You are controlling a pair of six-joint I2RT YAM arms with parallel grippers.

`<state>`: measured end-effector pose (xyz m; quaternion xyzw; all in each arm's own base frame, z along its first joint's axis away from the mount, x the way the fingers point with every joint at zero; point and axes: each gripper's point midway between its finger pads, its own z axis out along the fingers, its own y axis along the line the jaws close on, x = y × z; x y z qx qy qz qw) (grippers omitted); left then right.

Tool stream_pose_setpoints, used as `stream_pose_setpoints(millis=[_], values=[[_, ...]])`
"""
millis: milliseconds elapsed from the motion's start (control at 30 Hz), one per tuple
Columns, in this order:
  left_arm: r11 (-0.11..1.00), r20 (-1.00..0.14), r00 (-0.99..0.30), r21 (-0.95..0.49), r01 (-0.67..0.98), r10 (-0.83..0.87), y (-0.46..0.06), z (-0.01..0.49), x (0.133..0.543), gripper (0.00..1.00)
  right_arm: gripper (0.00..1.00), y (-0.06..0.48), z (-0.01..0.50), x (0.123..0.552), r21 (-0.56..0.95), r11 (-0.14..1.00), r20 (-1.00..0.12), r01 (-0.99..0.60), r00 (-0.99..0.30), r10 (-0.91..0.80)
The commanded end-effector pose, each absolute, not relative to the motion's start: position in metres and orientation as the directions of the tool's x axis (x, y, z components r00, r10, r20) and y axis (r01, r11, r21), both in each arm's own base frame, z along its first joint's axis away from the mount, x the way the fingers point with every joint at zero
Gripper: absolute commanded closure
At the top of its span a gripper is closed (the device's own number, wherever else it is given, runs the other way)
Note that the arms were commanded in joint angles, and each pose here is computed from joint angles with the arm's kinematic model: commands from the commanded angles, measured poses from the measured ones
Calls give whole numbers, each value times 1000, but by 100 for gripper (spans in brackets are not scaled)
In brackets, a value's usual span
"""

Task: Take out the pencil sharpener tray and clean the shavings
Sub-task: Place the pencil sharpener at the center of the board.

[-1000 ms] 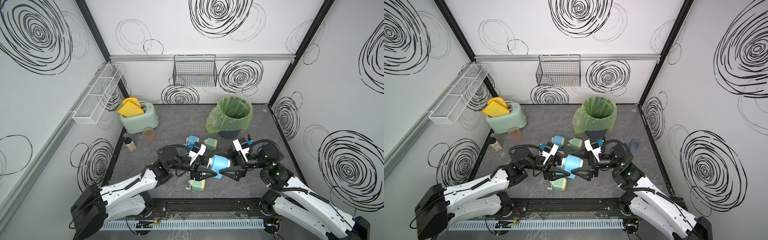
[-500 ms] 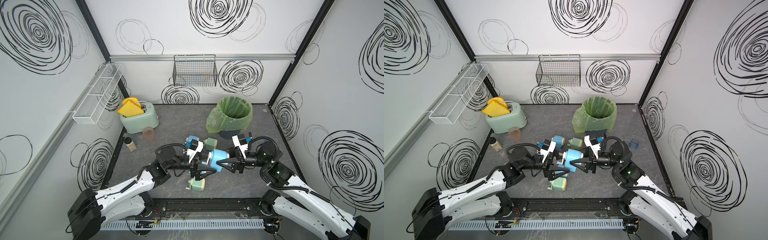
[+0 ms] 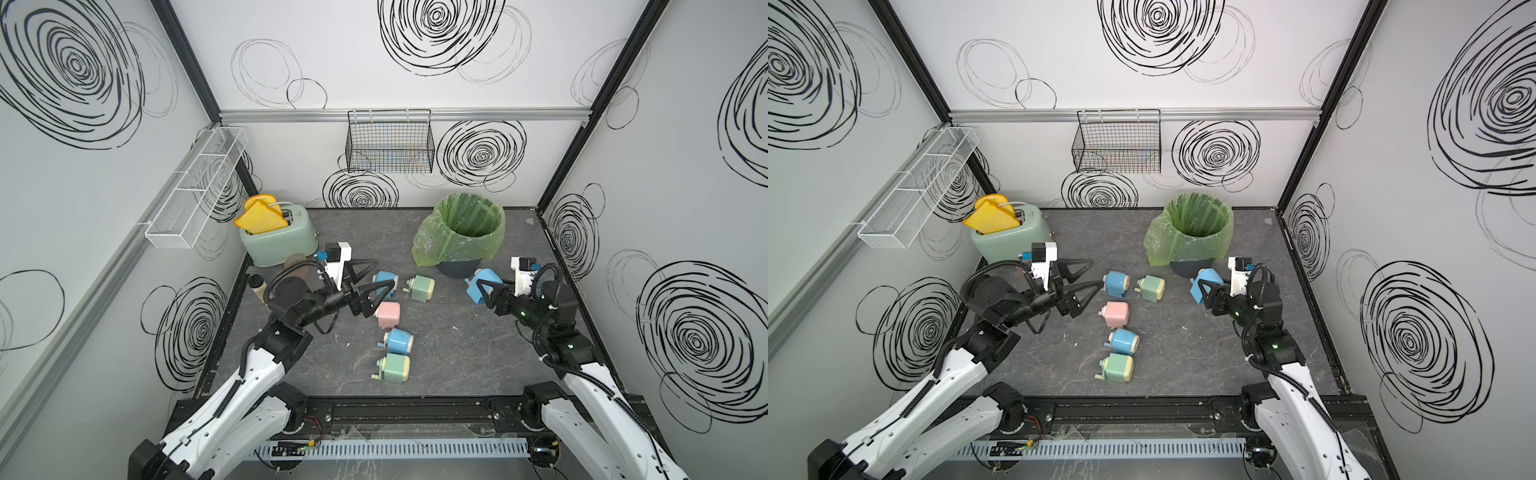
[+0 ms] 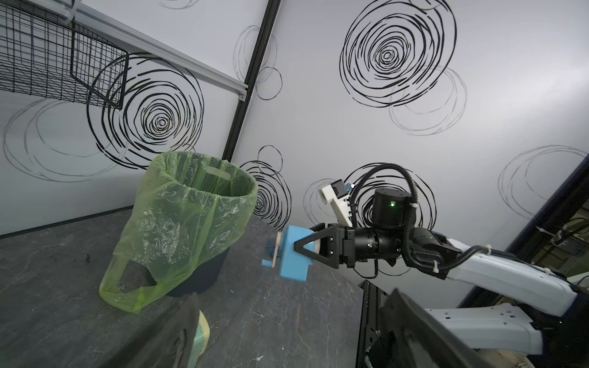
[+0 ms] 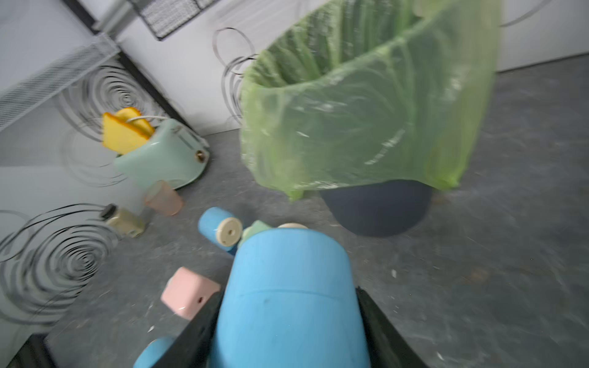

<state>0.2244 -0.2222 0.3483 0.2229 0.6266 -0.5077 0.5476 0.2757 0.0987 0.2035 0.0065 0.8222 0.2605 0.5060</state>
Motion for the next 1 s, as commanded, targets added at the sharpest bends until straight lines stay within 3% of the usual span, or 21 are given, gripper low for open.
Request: stream_pose_setpoints(millis=[0, 233, 533, 967], values=[[360, -912, -301, -390, 847, -279, -224, 354, 218, 3, 63, 53, 167, 290, 373, 928, -816, 23, -467, 340], [359, -914, -296, -384, 851, -277, -224, 354, 217, 3, 63, 8, 137, 320, 245, 931, -846, 270, -409, 341], [354, -910, -304, -393, 849, -281, -225, 350, 217, 3, 61, -41, 128, 357, 150, 890, -890, 432, -332, 311], [357, -907, -308, -400, 844, -287, -226, 348, 223, 3, 58, -66, 100, 404, 143, 901, -862, 410, -395, 316]])
